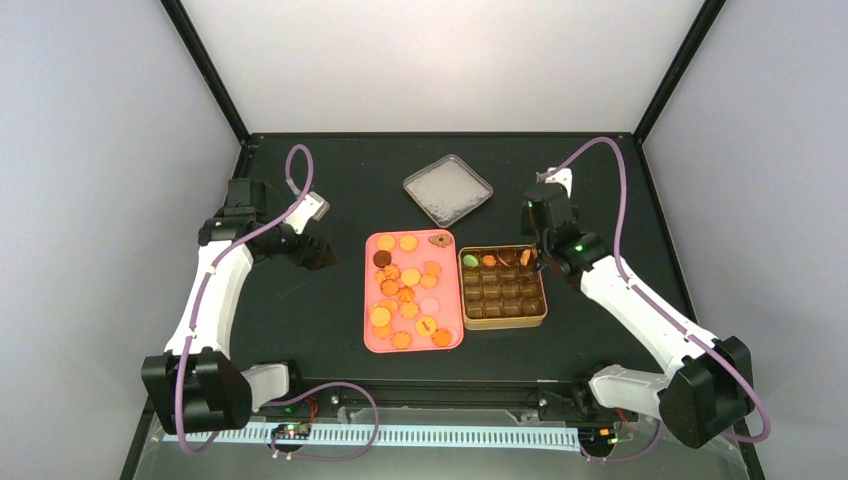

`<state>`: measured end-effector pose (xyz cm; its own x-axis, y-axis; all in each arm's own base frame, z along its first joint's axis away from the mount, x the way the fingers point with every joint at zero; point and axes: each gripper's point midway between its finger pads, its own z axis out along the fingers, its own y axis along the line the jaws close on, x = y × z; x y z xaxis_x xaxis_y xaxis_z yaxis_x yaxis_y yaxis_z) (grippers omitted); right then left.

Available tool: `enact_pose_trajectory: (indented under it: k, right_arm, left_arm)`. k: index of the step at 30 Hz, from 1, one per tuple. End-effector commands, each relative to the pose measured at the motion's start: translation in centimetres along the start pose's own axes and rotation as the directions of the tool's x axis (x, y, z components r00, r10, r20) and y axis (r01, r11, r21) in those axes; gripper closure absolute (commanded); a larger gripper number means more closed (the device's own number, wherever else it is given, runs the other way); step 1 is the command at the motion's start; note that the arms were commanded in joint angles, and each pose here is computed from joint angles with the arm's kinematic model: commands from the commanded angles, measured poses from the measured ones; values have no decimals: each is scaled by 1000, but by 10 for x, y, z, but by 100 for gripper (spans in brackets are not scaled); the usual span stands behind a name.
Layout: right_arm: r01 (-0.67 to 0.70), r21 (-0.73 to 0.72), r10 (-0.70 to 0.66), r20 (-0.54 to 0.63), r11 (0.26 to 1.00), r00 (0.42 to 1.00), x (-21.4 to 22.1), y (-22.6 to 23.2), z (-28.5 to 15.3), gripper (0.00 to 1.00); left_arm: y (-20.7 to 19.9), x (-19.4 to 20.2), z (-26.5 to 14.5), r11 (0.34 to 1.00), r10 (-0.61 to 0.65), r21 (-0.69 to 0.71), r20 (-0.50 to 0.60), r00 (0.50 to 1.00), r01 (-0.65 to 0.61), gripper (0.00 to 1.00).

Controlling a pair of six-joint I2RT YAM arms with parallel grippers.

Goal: Pack the cookies
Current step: Place the fake cookies in the empty pocket of the box, then pick up the fake cookies from the plate.

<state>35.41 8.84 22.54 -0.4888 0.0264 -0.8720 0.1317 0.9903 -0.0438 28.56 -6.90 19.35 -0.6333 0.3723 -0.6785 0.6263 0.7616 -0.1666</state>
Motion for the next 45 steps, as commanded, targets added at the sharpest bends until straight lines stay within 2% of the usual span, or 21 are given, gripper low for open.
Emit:
enact_pose_trajectory:
  k: [1, 9, 22, 25, 32, 36, 39, 45]
  right_arm:
    - [-37, 14, 37, 25, 999, 999, -16, -3, -6, 78]
    - [-79, -100, 84, 45, 992, 995, -20, 15, -9, 75]
    - [-36, 2, 36, -60, 999, 998, 28, 8, 20, 82]
    - [-53, -44, 51, -39, 998, 998, 16, 13, 11, 82]
    - [-77, -196, 96, 89, 978, 991, -44, 30, -38, 78]
    - [-43, -313, 85, 122, 949, 989, -53, 64, -68, 76]
    - [16, -419, 46, 137, 908, 989, -44, 108, -94, 76]
    - [132, -635, -49, 147, 761, 988, -7, 209, -147, 75]
  left_arm:
    - [1, -6, -8, 1000, 17, -26, 22, 1000, -17, 11]
    - [1, -9, -10, 1000, 15, -23, 21, 1000, -15, 11]
    - [3, -12, -11, 999, 19, -31, 20, 1000, -18, 11]
    - [3, -11, -10, 1000, 13, -26, 20, 1000, -13, 11]
    - [3, -13, -10, 1000, 8, -23, 24, 1000, -8, 11]
    - [4, -12, -10, 1000, 3, -28, 20, 1000, -3, 11]
    - [4, -11, -11, 999, -1, -32, 17, 1000, 1, 10]
    - [6, -6, -12, 999, -13, -51, -5, 1000, 12, 8]
